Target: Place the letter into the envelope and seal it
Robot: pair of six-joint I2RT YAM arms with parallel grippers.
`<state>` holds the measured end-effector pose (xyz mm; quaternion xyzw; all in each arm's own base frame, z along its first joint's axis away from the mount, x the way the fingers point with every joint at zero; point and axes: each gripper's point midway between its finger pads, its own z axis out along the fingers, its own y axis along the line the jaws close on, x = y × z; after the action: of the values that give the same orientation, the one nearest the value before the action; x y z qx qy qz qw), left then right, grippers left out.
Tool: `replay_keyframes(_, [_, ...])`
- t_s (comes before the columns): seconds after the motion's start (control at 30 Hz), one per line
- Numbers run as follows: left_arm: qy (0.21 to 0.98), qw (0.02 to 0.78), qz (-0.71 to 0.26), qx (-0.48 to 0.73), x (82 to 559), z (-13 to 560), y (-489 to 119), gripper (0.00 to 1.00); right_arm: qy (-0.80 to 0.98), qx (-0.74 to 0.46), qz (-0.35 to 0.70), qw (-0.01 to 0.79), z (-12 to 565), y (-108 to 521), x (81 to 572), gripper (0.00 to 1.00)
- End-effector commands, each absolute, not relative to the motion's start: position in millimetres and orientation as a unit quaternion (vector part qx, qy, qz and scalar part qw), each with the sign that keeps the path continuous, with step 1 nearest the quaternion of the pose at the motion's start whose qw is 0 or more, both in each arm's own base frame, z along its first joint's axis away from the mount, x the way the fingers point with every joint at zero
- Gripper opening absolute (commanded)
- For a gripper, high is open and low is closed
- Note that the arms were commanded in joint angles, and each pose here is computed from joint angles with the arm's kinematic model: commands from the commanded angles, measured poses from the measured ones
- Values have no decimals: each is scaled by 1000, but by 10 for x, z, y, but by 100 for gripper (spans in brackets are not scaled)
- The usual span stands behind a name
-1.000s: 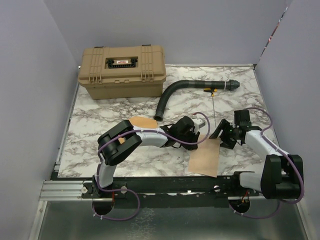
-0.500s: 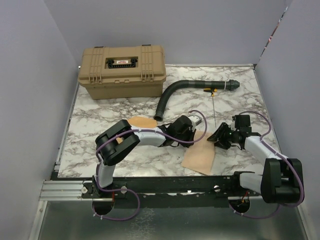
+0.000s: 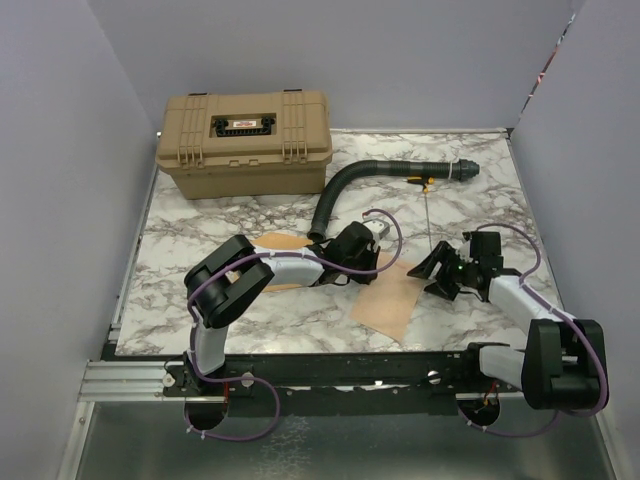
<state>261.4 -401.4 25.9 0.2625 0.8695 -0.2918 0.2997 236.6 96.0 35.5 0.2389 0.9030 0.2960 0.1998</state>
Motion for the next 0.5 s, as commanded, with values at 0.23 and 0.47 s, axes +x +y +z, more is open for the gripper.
replay_keyframes(0.23, [907,253,-235,243,2500,-68,-3680,10,860,226,402,220,363,1225,2415,64])
replay_keyframes(0.47, [903,264,-245,234,2555,71,-3755,10,835,217,431,266,536,1261,2466,53])
